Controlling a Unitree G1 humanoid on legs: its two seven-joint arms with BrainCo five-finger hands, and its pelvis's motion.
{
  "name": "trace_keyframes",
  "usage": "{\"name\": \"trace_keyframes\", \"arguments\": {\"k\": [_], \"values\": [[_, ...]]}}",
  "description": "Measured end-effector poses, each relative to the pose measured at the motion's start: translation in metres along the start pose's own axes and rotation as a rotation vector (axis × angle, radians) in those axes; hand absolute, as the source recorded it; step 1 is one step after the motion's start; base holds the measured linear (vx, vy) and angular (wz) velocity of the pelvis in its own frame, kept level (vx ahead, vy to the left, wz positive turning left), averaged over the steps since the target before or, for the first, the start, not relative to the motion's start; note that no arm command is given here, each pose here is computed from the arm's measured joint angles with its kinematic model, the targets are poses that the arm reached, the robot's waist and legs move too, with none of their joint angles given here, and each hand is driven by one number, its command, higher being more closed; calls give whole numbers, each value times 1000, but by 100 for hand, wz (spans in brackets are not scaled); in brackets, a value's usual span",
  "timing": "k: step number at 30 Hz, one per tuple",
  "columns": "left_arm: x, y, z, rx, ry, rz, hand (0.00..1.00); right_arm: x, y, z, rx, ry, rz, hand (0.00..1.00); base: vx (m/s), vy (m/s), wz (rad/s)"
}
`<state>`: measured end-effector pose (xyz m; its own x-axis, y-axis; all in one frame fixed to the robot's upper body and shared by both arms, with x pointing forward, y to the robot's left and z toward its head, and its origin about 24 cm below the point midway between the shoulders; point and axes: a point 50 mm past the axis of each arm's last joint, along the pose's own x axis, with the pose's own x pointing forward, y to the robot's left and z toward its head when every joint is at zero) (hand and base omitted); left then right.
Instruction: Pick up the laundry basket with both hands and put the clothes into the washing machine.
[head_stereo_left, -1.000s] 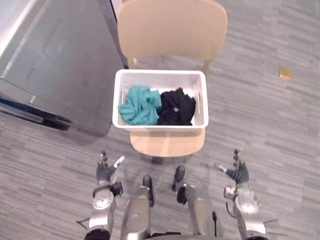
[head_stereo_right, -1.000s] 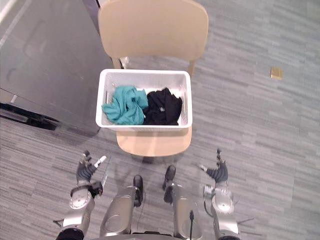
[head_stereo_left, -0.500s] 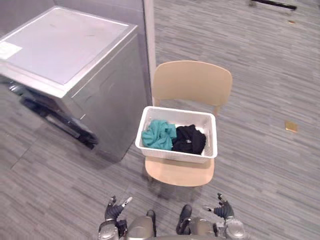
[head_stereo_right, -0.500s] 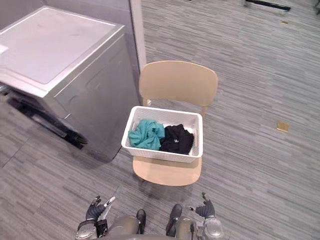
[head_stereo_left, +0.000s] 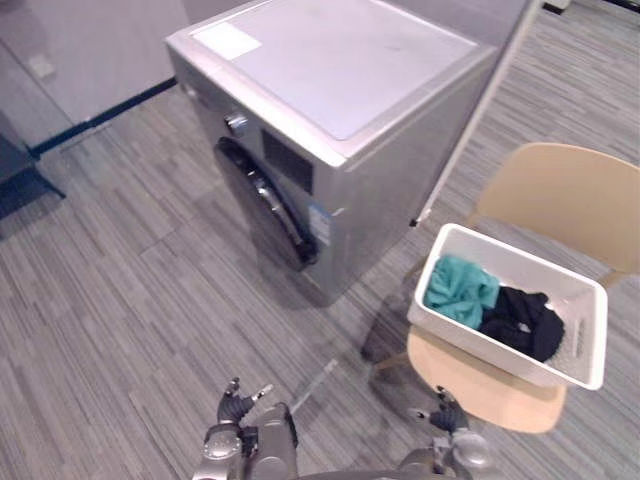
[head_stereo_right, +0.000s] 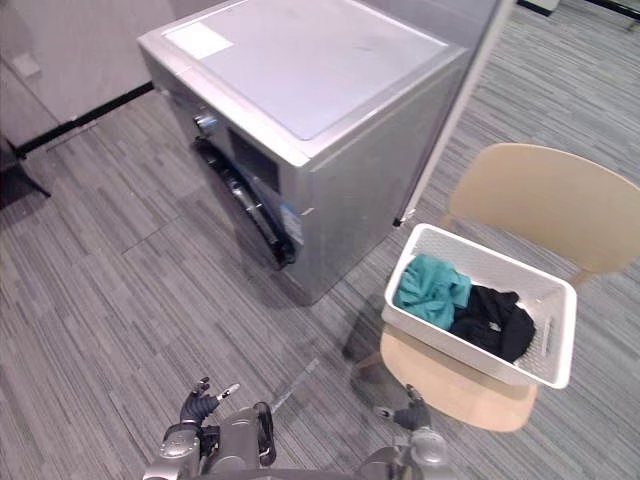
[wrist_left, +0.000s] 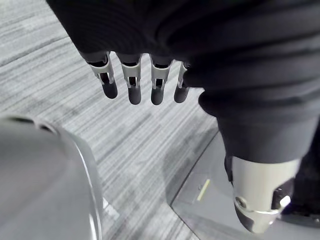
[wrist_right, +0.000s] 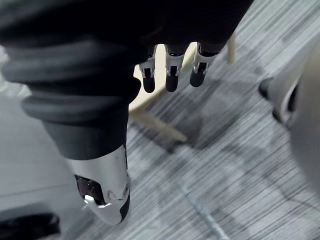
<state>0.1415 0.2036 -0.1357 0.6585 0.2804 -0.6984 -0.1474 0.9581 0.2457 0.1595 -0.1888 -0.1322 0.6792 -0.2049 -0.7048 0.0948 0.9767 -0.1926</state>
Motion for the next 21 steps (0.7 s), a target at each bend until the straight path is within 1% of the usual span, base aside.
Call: {"name": "trace_keyframes", "arguments": {"k": [2, 5, 8, 10, 12, 15, 18, 21], "values": [[0, 3, 0, 9, -1, 4, 0, 3, 8, 12, -19, -37, 28, 0, 257, 308, 42], [1, 3, 1, 31, -7, -4, 0, 2, 15, 14, -39, -50, 55, 0, 230, 133, 60], [1, -10, 5, 13, -14, -33, 0, 2, 28, 23, -48, -83, 100, 0, 222, 17, 71], [-1, -26, 7, -9, -17, -72, 0, 3, 39, 31, -85, -110, 161, 0, 202, 7, 46], [-5, -33, 1, -24, 2, -85, 0, 0, 58, 53, -108, -200, 223, 0, 207, -33, 19], [-5, -32, 3, -23, -7, -80, 0, -5, 77, 93, -69, -352, 239, 0, 154, 3, 21], [-7, -31, 0, -6, -18, -70, 0, -8, 75, 139, -46, -514, 183, 0, 118, 41, 21], [-7, -27, 1, 3, -27, -54, 0, -11, 71, 173, -17, -623, 135, 0, 108, 57, 28]]}}
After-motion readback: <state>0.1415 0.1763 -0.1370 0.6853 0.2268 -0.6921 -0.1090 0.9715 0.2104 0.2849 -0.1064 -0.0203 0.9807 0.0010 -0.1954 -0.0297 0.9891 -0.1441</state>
